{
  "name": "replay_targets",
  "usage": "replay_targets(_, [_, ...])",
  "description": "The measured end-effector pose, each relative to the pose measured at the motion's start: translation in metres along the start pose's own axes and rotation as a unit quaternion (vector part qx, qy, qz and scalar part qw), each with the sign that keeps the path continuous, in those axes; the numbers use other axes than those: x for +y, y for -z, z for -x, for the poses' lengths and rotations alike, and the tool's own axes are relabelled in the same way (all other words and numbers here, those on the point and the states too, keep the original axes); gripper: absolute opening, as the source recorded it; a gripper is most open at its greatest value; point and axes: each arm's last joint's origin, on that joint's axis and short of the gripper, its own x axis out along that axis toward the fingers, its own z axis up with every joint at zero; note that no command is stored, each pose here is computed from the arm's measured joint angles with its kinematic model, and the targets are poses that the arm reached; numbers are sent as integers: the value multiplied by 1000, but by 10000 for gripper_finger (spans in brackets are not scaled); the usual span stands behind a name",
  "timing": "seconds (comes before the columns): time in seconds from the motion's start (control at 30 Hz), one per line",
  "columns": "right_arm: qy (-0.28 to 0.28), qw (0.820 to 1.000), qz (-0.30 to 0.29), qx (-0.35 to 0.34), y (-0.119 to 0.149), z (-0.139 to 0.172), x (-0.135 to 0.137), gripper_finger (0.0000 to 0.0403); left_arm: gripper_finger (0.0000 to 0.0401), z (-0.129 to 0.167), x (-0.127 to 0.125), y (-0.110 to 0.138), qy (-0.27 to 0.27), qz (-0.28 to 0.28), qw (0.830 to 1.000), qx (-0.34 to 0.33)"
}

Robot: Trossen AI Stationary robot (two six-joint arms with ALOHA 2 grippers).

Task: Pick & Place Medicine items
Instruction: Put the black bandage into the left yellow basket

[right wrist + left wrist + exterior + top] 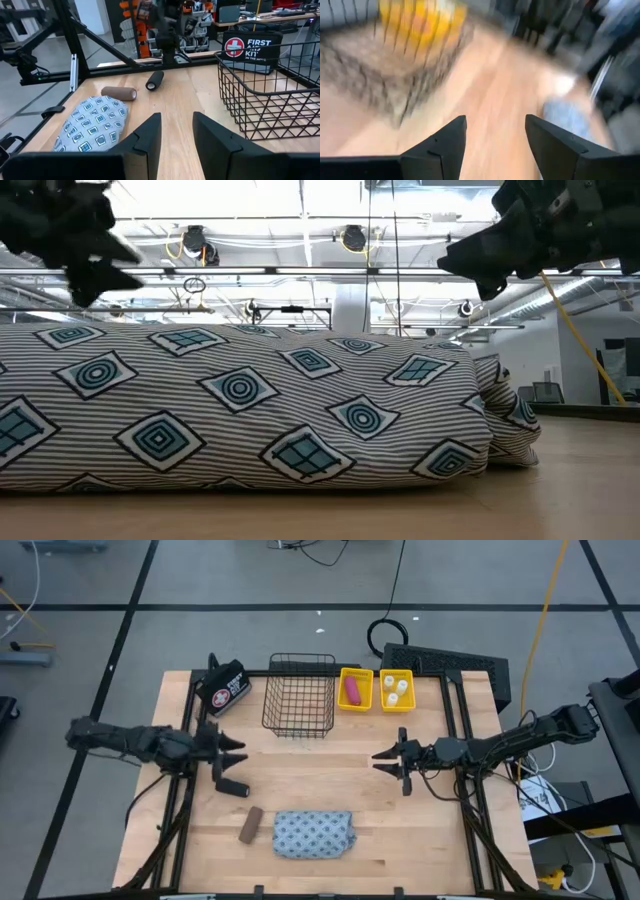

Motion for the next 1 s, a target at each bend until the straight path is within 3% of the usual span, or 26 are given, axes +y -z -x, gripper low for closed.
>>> replay_targets(0.13, [0, 1000, 2, 0, 0, 0, 0, 100, 214, -5, -19, -8, -31, -29, 984, 171])
replay_targets(0.27, [2, 1000, 5, 1, 0, 0, -1, 100, 214, -22, -33, 5, -62, -39, 943, 326])
replay_targets(0.37, [8, 1000, 5, 1, 0, 0, -3, 100, 214, -34, -34, 24, -99, -42, 911, 398])
replay_targets(0.5, [17, 1000, 4, 3, 0, -1, -6, 100, 214, -47, -29, 48, -165, -58, 874, 454])
replay_targets(0.67, [20, 1000, -8, 16, 3, -1, -8, 100, 214, -54, -30, 65, -178, -49, 839, 512])
replay_targets(1.0, [19, 1000, -10, 19, 3, -1, -8, 100, 214, -48, -37, 73, -157, -73, 830, 530])
